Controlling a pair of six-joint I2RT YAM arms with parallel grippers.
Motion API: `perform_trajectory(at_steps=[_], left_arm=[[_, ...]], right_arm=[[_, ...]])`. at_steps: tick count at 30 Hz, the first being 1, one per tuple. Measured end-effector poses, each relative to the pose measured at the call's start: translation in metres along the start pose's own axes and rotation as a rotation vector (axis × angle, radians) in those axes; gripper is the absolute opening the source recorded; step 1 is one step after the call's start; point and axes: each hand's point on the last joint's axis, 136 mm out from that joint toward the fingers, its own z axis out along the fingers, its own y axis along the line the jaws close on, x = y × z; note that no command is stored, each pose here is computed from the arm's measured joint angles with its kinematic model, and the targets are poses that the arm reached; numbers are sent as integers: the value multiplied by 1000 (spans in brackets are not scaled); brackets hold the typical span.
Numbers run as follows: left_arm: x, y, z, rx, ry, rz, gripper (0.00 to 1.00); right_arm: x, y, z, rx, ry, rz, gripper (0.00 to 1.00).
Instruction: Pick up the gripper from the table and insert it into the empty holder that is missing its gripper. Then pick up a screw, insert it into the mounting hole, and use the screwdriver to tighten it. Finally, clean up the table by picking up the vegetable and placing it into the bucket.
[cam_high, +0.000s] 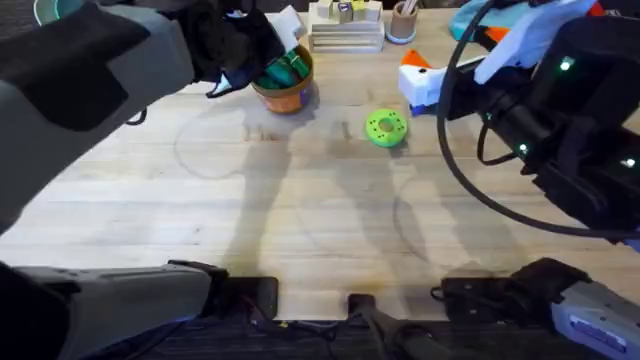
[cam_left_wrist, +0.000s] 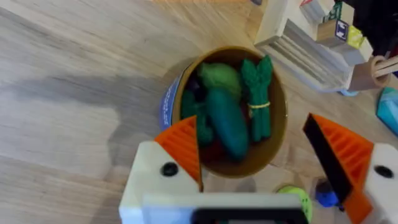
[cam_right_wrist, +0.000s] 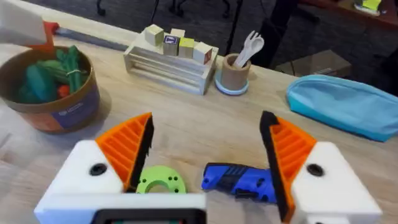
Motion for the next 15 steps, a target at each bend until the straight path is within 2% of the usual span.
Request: perform_trajectory(at_steps=[7,11,15], left_arm=[[-1,-1,-10,5,-5,5,996],[-11,-10,-42,47,-54,59,996],[-16,-14,-84,77,-99,164,995]], right_arm=[[3,0,0,0,11,-3,992],[15,0,-2,-5,97,-22,991],[8,-2,-10,-8,165,-38,991]])
